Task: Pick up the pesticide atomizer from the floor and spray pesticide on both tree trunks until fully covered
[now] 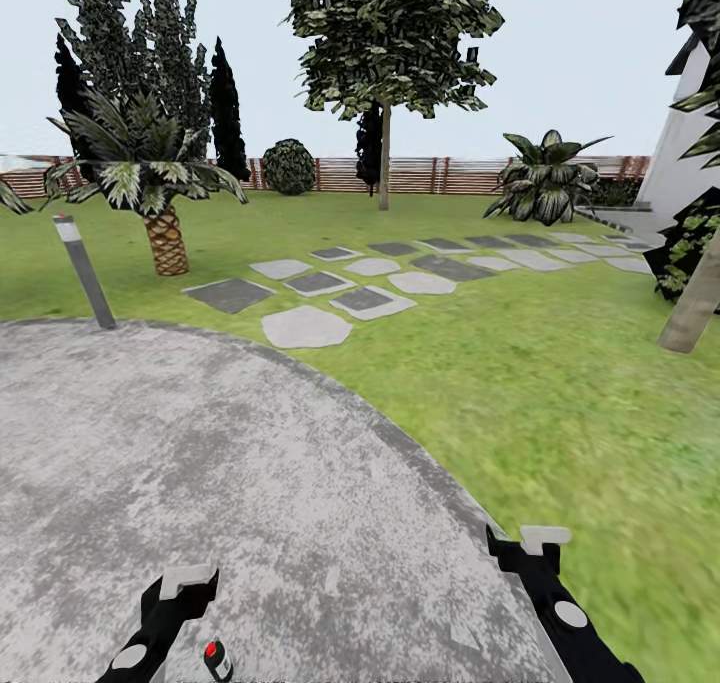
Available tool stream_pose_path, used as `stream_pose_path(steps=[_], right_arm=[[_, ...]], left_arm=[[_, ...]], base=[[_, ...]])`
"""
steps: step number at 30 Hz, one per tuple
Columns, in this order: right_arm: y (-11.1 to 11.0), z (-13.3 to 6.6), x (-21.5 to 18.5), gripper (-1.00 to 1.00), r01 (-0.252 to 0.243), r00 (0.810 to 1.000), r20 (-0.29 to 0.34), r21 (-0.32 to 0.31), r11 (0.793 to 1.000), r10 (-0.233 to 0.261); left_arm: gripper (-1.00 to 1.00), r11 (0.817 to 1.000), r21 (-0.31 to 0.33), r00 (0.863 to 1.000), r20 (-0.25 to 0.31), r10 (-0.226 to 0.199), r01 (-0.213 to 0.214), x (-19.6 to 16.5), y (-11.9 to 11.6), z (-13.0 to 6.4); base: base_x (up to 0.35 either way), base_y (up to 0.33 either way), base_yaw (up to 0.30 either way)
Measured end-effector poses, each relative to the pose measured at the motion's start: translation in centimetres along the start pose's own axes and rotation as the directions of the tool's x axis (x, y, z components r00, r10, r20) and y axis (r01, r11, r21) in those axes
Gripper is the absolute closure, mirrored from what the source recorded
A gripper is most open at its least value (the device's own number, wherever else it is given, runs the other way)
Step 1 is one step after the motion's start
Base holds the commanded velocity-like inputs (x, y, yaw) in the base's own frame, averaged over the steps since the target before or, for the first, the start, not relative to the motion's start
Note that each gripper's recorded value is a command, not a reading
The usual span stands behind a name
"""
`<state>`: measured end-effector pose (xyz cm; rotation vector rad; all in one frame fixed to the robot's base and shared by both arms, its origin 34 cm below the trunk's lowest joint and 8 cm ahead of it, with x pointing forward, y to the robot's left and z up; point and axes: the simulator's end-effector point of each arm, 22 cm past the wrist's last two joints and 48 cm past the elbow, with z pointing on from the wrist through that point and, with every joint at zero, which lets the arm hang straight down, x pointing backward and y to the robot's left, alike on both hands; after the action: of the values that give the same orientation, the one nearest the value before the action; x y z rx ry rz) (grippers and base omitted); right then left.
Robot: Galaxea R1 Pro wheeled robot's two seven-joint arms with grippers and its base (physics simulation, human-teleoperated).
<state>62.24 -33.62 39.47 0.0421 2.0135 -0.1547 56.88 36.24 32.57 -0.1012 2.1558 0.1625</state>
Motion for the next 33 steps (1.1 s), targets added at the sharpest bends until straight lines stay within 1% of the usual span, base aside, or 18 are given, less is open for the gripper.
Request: stream_pose_path(steps=[12, 24, 33], right_arm=[[0.2, 0.5, 2.7, -1.00, 0.000, 1.000, 0.000, 0.000, 1.000, 0.000], [0.3, 1.0, 5.5, -1.00, 0.007, 0.999, -0.047, -0.003, 1.000, -0.007], [0.4, 1.3, 8.1, -1.00, 0.011, 0.996, -0.092, -0.003, 1.000, -0.011]], left_arm=[[-1.00, 1.000, 0.000, 1.000, 0.000, 0.000, 0.000, 2.6, -0.1, 0.9], [-1.00, 1.000, -0.001, 0.999, -0.048, 0.006, -0.006, 5.3, -0.1, 1.4], [-1.00, 1.000, -0.001, 0.996, -0.093, 0.014, -0.014, 7.8, -0.1, 1.7]], base=[[0.000, 0.000, 0.000], [0.000, 0.000, 0.000], [0.000, 0.000, 0.000]])
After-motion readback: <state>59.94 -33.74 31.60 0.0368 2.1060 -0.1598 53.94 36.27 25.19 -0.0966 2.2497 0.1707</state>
